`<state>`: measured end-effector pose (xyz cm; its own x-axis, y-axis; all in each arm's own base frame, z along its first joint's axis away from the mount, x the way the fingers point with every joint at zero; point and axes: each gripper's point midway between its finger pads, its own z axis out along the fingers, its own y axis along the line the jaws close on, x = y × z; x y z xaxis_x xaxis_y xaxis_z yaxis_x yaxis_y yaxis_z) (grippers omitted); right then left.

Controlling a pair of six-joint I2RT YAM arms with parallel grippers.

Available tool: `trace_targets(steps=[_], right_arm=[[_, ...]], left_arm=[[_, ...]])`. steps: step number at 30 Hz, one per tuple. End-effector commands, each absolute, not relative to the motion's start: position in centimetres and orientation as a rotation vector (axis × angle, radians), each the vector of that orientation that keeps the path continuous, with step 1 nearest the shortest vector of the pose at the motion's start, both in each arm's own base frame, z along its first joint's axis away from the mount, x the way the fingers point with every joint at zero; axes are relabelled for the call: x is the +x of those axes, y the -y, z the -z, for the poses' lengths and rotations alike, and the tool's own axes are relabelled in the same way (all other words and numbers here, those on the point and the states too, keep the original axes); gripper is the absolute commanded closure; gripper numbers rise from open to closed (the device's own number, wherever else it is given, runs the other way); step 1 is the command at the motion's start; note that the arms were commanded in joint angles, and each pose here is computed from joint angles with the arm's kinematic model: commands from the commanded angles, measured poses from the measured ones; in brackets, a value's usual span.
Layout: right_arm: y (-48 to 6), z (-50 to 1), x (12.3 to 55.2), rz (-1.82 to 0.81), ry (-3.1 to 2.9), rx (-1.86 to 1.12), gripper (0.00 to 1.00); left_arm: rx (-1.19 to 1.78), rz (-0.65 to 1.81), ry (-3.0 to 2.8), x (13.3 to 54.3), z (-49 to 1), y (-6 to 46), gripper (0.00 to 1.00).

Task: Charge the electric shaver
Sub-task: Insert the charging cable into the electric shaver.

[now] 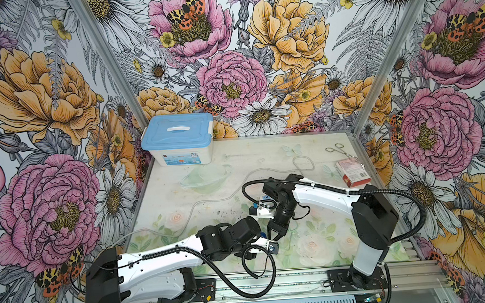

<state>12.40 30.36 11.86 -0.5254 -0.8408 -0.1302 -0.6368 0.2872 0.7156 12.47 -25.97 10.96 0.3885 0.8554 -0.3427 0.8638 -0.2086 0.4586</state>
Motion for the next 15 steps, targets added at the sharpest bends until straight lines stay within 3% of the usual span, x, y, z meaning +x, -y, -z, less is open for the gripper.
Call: trace_targets(steps=[1, 15], right_arm=[[-36.4, -15.0, 17.7, 1.384, 2.353, 1.642, 1.0], [-36.5, -15.8, 16.7, 1.36, 2.281, 1.802, 1.0]], left_arm=[[1.944, 0.384, -1.153, 8.8, -17.0, 33.4, 1.0], [1.874, 0.443, -1.112, 8.5, -18.5, 34.0, 1.0]])
